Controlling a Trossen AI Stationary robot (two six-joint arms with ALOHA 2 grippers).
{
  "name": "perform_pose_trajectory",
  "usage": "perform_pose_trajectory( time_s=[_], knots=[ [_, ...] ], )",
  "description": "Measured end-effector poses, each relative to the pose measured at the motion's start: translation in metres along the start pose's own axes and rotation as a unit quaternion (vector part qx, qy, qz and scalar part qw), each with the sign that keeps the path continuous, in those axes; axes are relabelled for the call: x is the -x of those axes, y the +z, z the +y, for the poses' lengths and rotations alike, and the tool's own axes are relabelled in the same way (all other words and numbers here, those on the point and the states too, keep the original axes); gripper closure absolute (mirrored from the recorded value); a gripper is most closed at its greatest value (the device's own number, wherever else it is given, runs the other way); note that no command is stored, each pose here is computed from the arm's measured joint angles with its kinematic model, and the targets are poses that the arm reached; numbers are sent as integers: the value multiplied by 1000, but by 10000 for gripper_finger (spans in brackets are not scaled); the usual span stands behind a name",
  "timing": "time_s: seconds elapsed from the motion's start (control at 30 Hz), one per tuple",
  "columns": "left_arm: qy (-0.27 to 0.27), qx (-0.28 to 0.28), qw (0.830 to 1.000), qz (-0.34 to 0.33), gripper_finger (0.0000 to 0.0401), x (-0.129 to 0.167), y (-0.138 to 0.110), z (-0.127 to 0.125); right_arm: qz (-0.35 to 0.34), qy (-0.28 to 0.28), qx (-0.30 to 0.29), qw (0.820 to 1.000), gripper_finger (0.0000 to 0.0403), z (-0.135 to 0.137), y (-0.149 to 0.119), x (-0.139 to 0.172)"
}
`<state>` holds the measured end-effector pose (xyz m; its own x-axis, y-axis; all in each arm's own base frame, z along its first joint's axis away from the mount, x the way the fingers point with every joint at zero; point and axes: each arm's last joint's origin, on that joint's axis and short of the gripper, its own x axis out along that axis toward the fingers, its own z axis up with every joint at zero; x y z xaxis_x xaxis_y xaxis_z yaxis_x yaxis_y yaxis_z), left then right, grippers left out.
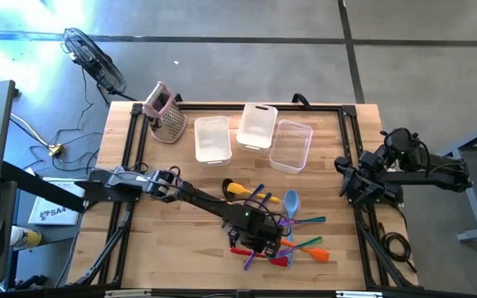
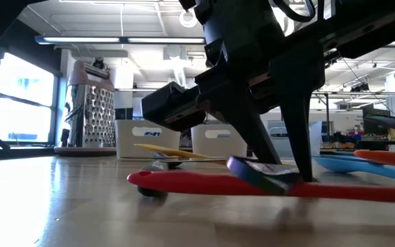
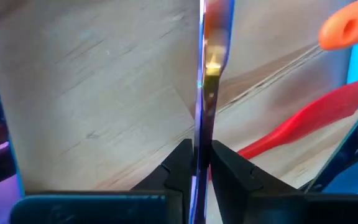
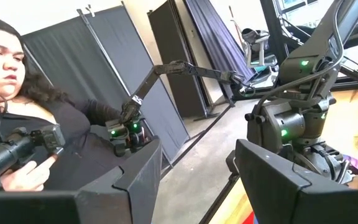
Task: Pick & Place Kitchen Items
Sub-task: Put the violet table knife into the left white bin
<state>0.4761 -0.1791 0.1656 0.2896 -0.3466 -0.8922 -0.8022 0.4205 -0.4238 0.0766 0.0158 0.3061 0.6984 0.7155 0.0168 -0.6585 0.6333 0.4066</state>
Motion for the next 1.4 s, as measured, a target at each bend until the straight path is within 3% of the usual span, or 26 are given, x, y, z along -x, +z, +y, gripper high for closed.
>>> perform_pose_trajectory(
  time_s=[0.27,1.4],
  knots=[
    [0,0,1000,-2,391,0,0,0,0,0,0,1000,203,0,0,0],
    [-4,16,1000,-2,391,0,0,-1,0,0,0,1000,203,0,0,0]
  ],
)
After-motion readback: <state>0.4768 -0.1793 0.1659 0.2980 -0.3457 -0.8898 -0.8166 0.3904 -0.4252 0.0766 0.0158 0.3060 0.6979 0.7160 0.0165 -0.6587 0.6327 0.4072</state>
